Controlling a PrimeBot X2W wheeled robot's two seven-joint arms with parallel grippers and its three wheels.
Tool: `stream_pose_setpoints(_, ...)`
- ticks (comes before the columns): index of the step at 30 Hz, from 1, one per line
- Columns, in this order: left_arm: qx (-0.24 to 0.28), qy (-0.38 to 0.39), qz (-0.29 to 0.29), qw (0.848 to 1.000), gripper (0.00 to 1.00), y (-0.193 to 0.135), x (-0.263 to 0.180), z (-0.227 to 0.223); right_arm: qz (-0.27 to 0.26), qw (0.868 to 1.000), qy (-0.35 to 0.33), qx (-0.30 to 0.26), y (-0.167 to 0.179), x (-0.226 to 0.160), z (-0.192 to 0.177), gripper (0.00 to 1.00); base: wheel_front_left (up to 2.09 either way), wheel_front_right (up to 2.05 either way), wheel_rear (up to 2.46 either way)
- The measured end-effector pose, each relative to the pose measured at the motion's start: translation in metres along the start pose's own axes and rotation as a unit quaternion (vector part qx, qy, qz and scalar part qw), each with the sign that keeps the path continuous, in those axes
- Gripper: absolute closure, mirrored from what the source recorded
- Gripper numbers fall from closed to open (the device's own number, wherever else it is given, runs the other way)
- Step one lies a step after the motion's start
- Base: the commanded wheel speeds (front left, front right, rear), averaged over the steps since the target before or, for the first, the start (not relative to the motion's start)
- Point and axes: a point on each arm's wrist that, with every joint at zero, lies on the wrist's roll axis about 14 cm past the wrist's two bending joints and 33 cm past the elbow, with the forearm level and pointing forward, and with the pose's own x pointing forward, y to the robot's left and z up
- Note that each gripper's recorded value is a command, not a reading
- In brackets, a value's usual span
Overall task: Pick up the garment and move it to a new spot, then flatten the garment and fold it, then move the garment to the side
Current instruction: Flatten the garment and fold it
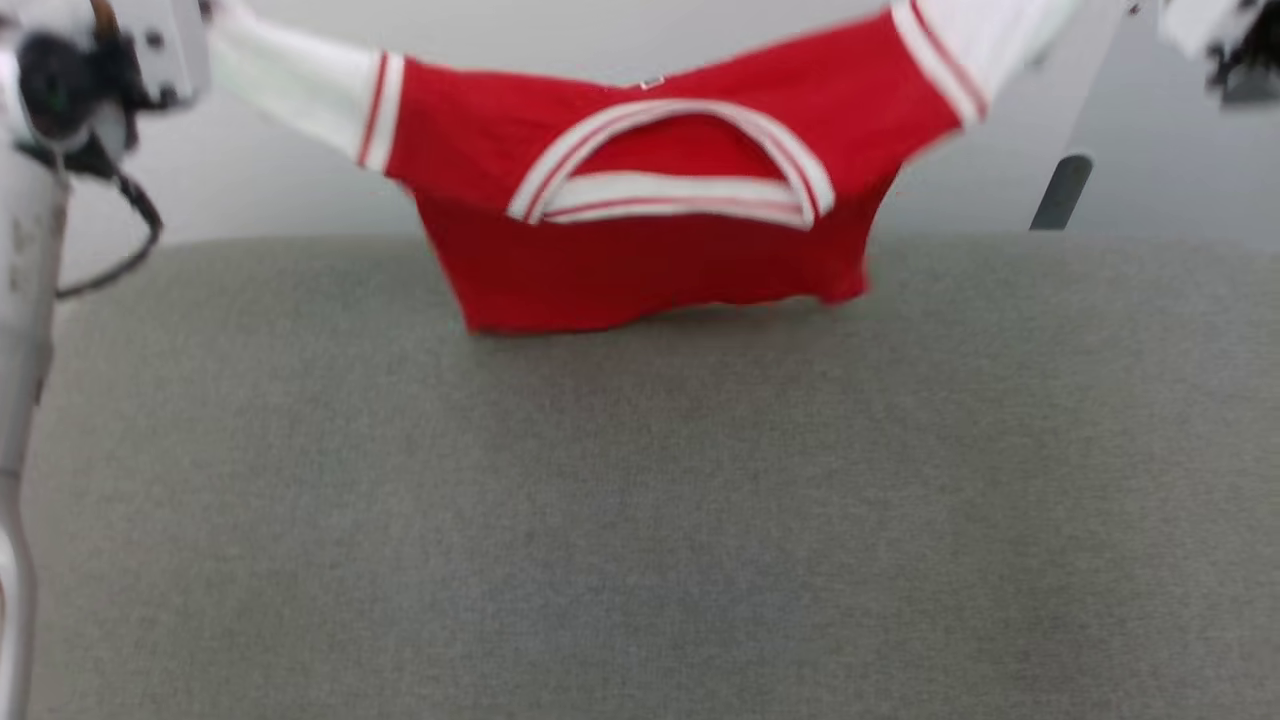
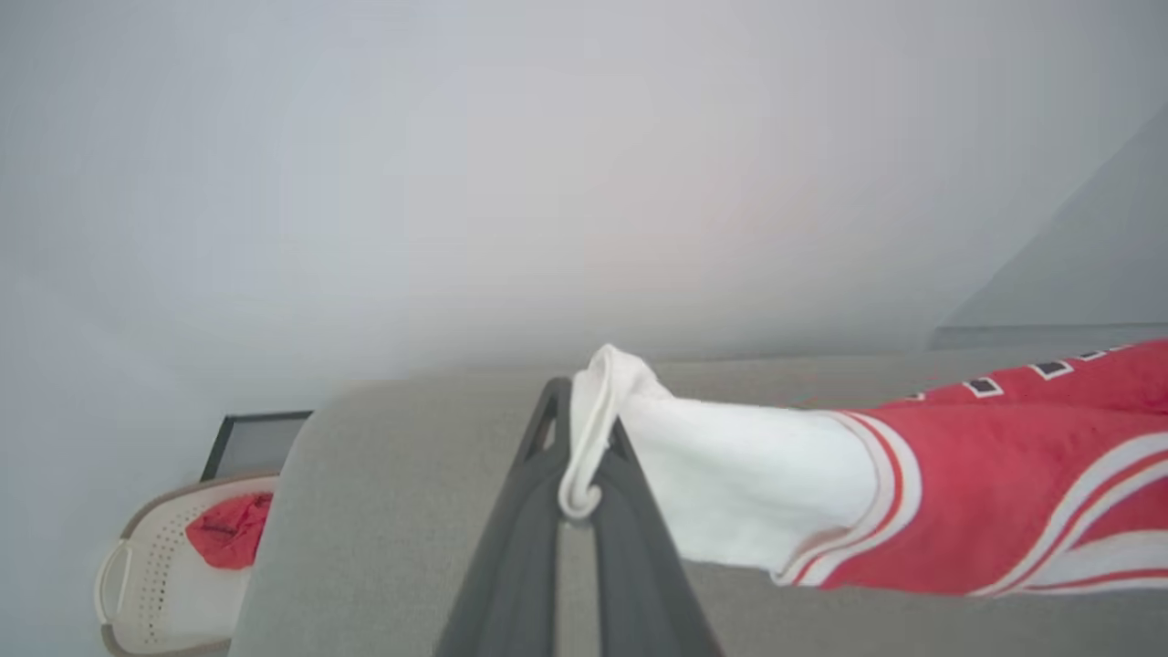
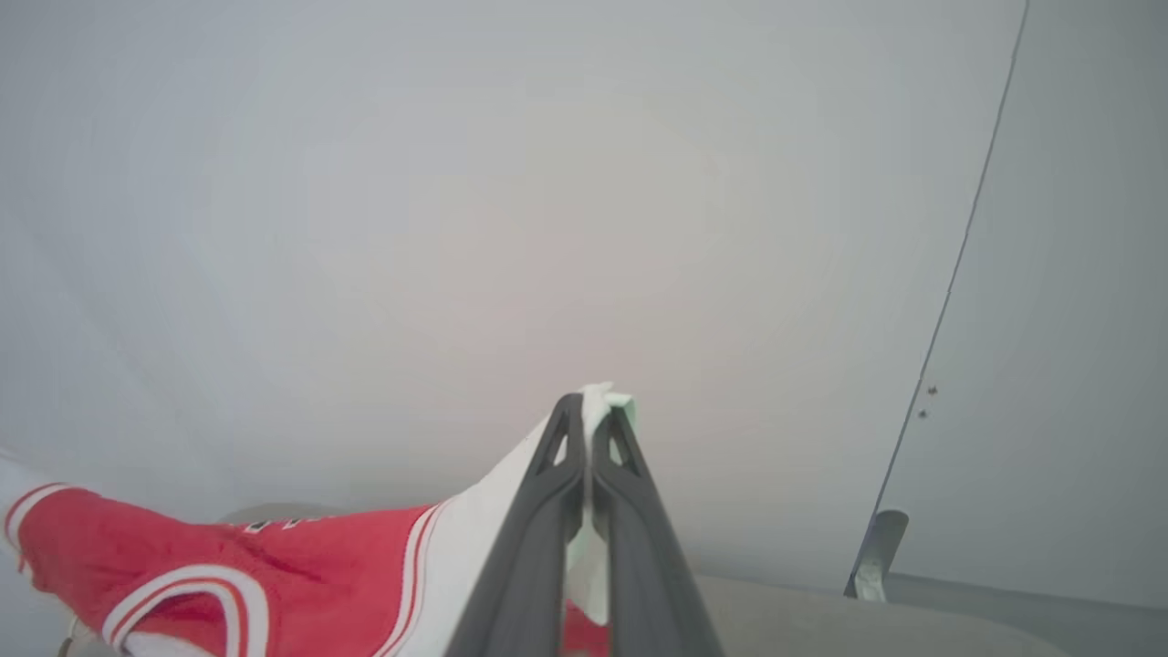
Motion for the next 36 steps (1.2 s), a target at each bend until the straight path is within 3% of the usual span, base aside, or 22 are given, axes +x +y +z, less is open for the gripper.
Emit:
stream_pose_setpoints(8, 0.019, -0.156, 0.006, 0.988, 1.0, -0.013, -0.035, 0.087, -0.014, 0.991, -0.125, -0.05, 0.006, -0.015, 0.077, 1.0, 0.0, 0.0, 0.0)
stream_pose_setpoints(17, 0.024, -0.184, 0.003, 0.983, 1.0, -0.02, -0.02, 0.105, -0.017, 0.988, -0.139, -0.067, 0.001, 0.001, 0.08, 1.0, 0.0, 0.0, 0.0)
stream_pose_setpoints(21, 0.029, -0.233, 0.004, 0.972, 1.0, -0.025, -0.014, 0.134, -0.02, 0.98, -0.178, -0.091, -0.005, 0.012, 0.099, 1.0, 0.0, 0.0, 0.0)
stream_pose_setpoints(25, 0.033, -0.289, 0.005, 0.957, 1.0, -0.036, 0.004, 0.162, -0.026, 0.96, -0.24, -0.141, -0.013, 0.03, 0.117, 1.0, 0.0, 0.0, 0.0)
stream_pose_setpoints(30, 0.041, -0.379, -0.01, 0.924, 1.0, -0.059, 0.028, 0.201, -0.039, 0.915, -0.328, -0.23, -0.029, 0.056, 0.136, 1.0, 0.0, 0.0, 0.0)
stream_pose_setpoints(36, 0.028, -0.428, -0.049, 0.902, 1.0, -0.087, 0.091, 0.197, -0.049, 0.892, -0.336, -0.299, -0.048, 0.109, 0.106, 1.0, 0.0, 0.0, 0.0)
